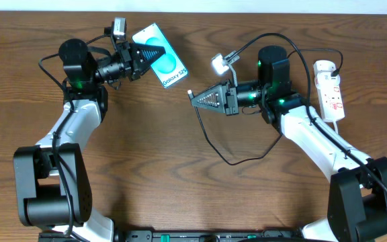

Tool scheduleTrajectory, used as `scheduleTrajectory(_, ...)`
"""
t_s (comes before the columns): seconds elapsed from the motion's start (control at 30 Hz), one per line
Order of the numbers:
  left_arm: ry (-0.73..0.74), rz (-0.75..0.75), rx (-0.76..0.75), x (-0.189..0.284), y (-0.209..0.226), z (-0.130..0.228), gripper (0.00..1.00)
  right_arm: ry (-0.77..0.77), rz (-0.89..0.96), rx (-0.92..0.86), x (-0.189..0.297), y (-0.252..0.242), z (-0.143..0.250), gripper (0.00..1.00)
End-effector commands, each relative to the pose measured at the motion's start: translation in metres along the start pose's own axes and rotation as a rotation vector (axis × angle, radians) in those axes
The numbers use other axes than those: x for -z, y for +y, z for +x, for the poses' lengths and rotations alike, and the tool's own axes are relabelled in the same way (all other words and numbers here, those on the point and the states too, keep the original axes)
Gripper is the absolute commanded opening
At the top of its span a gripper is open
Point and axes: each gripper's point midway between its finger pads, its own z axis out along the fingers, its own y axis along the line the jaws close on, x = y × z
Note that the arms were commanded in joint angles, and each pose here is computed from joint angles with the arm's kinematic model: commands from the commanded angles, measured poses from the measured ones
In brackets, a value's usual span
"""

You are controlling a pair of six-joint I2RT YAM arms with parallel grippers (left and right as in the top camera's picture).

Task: Plug charger to phone and switch on socket
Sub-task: 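Align the plug tip under the phone's bottom port with the right gripper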

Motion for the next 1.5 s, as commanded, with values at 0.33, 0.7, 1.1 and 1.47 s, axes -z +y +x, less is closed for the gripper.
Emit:
scheduleTrajectory(0.33, -0.022, 0.015, -0.037, 0.001, -0.011, -0.006, 0.07, -0.025, 0.000, -0.008, 0.003, 0.001, -0.012, 0.01)
scheduleTrajectory(0.7, 0.018, 0.039, -0.044, -0.015, -0.019, 0.006, 0.07, -0.010, -0.007, 0.027, -0.005, 0.001, -0.006, 0.01)
scheduleTrajectory(1.1, 0.016, 0.068, -0.054, -0.014, -0.030, 0.005, 0.07, 0.007, -0.016, -0.007, -0.012, -0.018, 0.000, 0.01)
scheduleTrajectory(1.47, 0.036, 0.065, -0.071, -0.007, -0.029, 0.006, 0.07, 0.011, -0.026, 0.004, -0.013, -0.016, 0.000, 0.01)
